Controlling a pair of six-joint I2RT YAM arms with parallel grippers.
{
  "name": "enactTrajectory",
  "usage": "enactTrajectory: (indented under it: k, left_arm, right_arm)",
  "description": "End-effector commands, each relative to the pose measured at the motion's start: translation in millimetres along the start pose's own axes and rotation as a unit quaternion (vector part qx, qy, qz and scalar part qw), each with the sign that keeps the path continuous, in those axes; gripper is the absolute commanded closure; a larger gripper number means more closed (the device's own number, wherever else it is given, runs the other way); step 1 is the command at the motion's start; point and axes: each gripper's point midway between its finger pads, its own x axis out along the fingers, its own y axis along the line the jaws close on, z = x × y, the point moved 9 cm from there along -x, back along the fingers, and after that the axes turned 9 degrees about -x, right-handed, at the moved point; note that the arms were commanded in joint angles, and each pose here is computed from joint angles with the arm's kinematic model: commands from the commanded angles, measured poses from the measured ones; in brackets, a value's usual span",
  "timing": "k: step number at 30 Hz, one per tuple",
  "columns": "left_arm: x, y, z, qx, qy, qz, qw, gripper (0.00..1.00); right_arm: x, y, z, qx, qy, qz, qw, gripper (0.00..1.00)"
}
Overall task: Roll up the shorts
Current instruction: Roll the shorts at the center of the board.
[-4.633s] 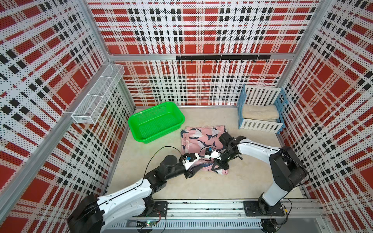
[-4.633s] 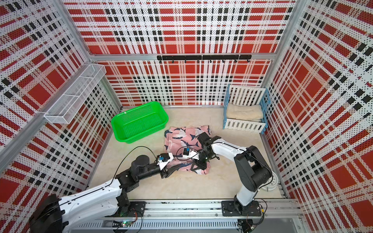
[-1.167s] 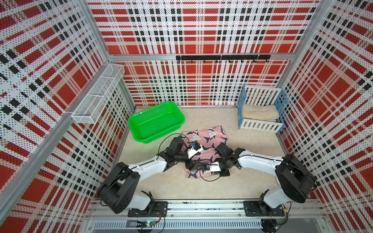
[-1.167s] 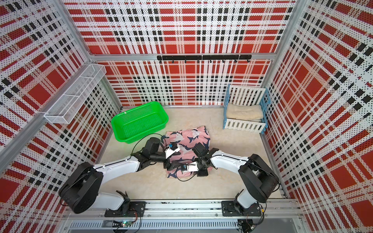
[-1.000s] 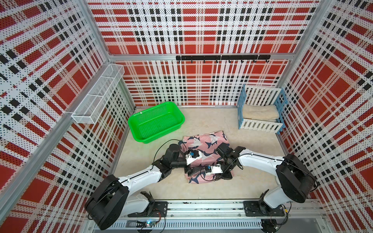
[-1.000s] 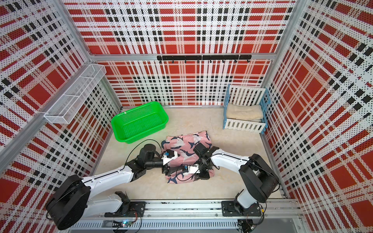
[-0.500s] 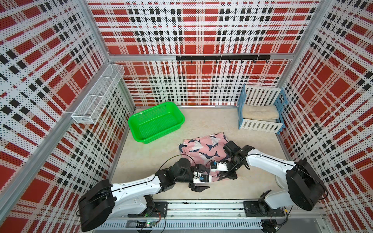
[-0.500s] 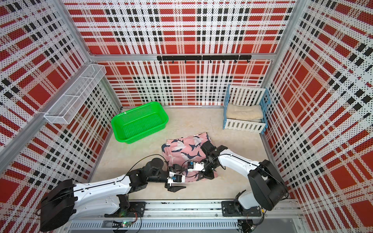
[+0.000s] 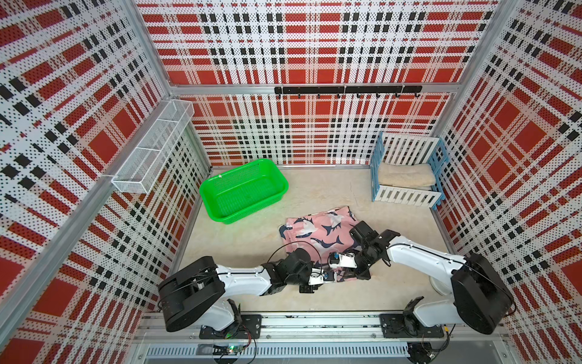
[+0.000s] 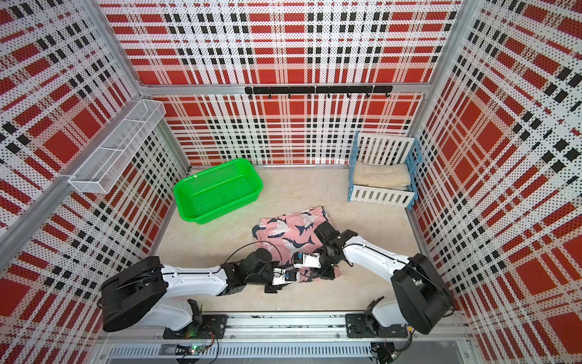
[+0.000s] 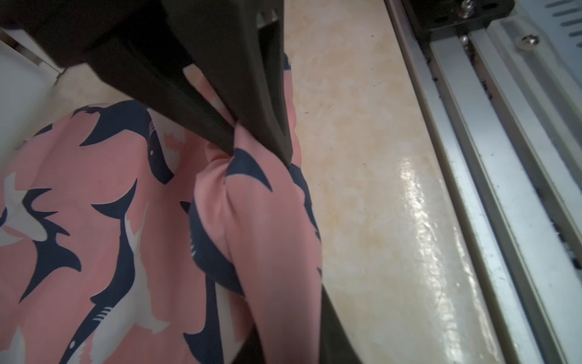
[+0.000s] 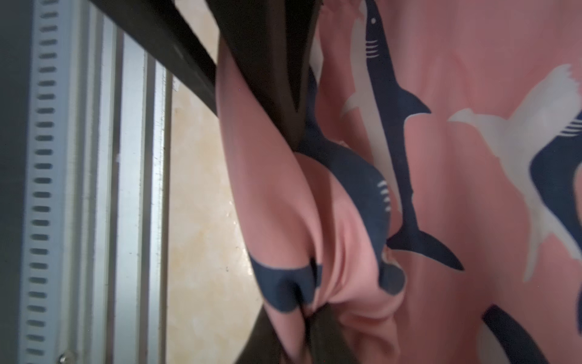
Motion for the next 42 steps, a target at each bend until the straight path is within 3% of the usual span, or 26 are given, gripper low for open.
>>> enactTrajectory:
  k: [1,5,9,16,19,20,23,25,28,30,31,32,34,35,36,37,39,40,42]
  left_arm:
    - [-10,11,3,-0.052,-0.033,-0.055,0.997,0.9]
    - [-8,22,-5,-0.104,-0.02,-0.118,0.987,0.91]
    - [7,39,-15,-0.181,0.015,-0.172,0.968,1.0]
    - [4,68,-30,-0.281,-0.002,-0.242,0.929,1.0]
    - [1,70,-37,-0.314,-0.019,-0.296,0.902,1.0]
    - [0,68,-39,-0.321,-0.016,-0.313,0.894,1.0]
    - [0,60,-45,-0.322,-0.005,-0.372,0.871,1.0]
    - [2,61,-45,-0.333,-0.028,-0.399,0.854,1.0]
    - [-7,53,-42,-0.314,-0.063,-0.446,0.836,1.0]
    - [-1,57,-47,-0.347,-0.072,-0.444,0.823,1.0]
    - [1,56,-51,-0.356,-0.066,-0.445,0.819,1.0]
    - [1,54,-54,-0.354,-0.059,-0.448,0.819,1.0]
    - [-2,50,-54,-0.341,-0.056,-0.45,0.823,1.0]
    - [-6,49,-50,-0.329,-0.067,-0.448,0.829,1.0]
    - [-11,48,-45,-0.308,-0.079,-0.444,0.838,0.97]
    - [-16,47,-41,-0.288,-0.089,-0.441,0.845,0.85]
    - [-29,47,-32,-0.249,-0.113,-0.428,0.861,0.47]
    - [-33,47,-29,-0.238,-0.121,-0.423,0.866,0.39]
    - [-42,47,-23,-0.205,-0.14,-0.412,0.877,0.11]
  right_arm:
    - [-21,-10,1,-0.028,0.02,-0.126,0.991,0.63]
    - [-50,-7,-1,-0.062,0.025,-0.258,0.964,0.54]
    - [-69,7,-2,-0.088,0.02,-0.311,0.946,0.55]
    - [-58,46,0,-0.176,0.008,-0.249,0.952,0.55]
    - [-40,55,-1,-0.201,0.034,-0.23,0.952,0.46]
    - [-35,55,-1,-0.206,0.041,-0.231,0.95,0.36]
    - [-19,50,3,-0.213,0.055,-0.229,0.948,0.28]
    - [-6,46,6,-0.219,0.069,-0.226,0.947,0.18]
    - [12,39,8,-0.222,0.106,-0.234,0.941,0.15]
    - [21,33,7,-0.215,0.125,-0.237,0.939,0.15]
    - [25,30,7,-0.212,0.134,-0.239,0.938,0.17]
    - [28,29,8,-0.208,0.137,-0.234,0.94,0.26]
    - [33,27,9,-0.197,0.133,-0.224,0.945,0.56]
    - [35,29,10,-0.194,0.126,-0.209,0.95,0.76]
    - [37,30,11,-0.192,0.12,-0.196,0.954,0.88]
    - [38,33,11,-0.19,0.114,-0.182,0.958,0.97]
    - [38,36,12,-0.182,0.101,-0.156,0.966,1.0]
    - [36,37,12,-0.175,0.093,-0.143,0.97,1.0]
    - [30,36,12,-0.151,0.066,-0.115,0.98,1.0]
